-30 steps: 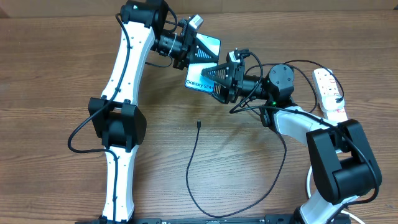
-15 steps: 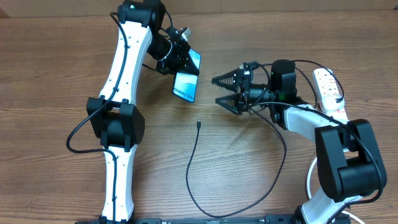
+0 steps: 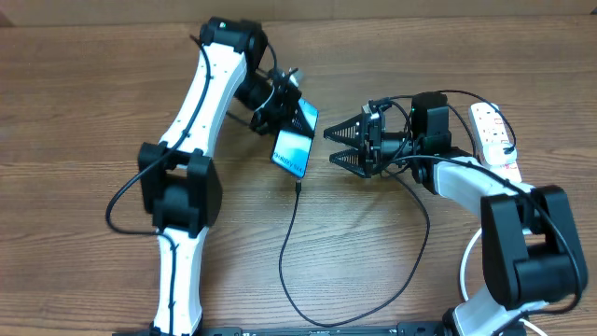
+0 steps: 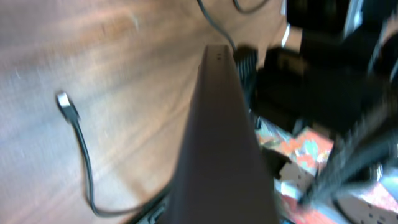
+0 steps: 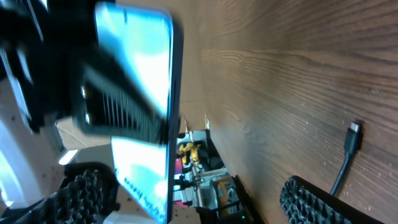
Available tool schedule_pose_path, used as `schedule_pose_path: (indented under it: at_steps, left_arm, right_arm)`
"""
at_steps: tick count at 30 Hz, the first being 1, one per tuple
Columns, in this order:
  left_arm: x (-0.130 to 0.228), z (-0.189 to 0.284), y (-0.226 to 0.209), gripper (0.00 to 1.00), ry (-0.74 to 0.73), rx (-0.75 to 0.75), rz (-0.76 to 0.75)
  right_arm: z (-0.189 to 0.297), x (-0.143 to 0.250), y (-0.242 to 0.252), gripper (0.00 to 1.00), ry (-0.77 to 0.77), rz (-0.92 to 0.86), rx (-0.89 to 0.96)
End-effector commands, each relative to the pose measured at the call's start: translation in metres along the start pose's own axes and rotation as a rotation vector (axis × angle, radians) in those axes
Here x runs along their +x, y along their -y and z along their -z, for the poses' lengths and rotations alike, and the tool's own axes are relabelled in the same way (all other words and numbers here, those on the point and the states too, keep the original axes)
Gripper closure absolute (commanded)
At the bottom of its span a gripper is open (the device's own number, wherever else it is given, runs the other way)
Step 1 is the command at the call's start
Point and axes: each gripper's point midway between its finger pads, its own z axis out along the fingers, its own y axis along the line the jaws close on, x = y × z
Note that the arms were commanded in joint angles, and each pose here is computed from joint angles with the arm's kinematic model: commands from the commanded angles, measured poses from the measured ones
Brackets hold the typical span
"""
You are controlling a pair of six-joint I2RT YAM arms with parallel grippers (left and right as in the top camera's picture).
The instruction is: Plug charger to phone and switch on socket
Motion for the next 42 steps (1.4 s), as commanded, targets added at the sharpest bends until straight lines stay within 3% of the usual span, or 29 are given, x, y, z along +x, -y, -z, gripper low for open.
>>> schedule_pose_path:
  at_steps: [1, 4, 9, 11, 19, 22, 28, 42]
  left_arm:
    - [0.055, 0.047, 0.05, 0.96, 0.095, 0.053, -0.152]
    - [0.088, 0.056, 0.055, 0.96, 0.11, 0.048, -0.131]
    - [0.095, 0.055, 0.034, 0.95, 0.091, 0.065, 0.058]
    - [0.096, 0.049, 0.025, 0.96, 0.062, 0.091, 0.15]
    - [0.097, 0.015, 0.055, 0.96, -0.055, 0.516, 0.199]
    - [0.104, 0.012, 0.066, 0.96, -0.107, 0.608, 0.251]
    - [0.123, 0.004, 0.077, 0.96, -0.245, 0.593, 0.506]
    - [0.119, 0.01, 0.088, 0.96, -0.342, 0.636, 0.757]
  right_arm:
    - [0.01, -0.006, -0.009, 0.08, 0.096, 0.071, 0.07]
    - [0.021, -0.009, 0.009, 0.09, 0.194, 0.057, 0.221]
    - [0.033, 0.003, 0.02, 0.09, 0.218, 0.058, 0.337]
    - [0.037, 0.01, 0.031, 0.04, 0.208, 0.035, 0.392]
    - [0.069, 0.036, 0.093, 0.0, 0.203, -0.076, 0.721]
    - [0.072, 0.038, 0.096, 0.0, 0.204, -0.087, 0.741]
    - [0.072, 0.038, 0.096, 0.0, 0.203, -0.088, 0.741]
    - [0.072, 0.038, 0.096, 0.0, 0.203, -0.088, 0.741]
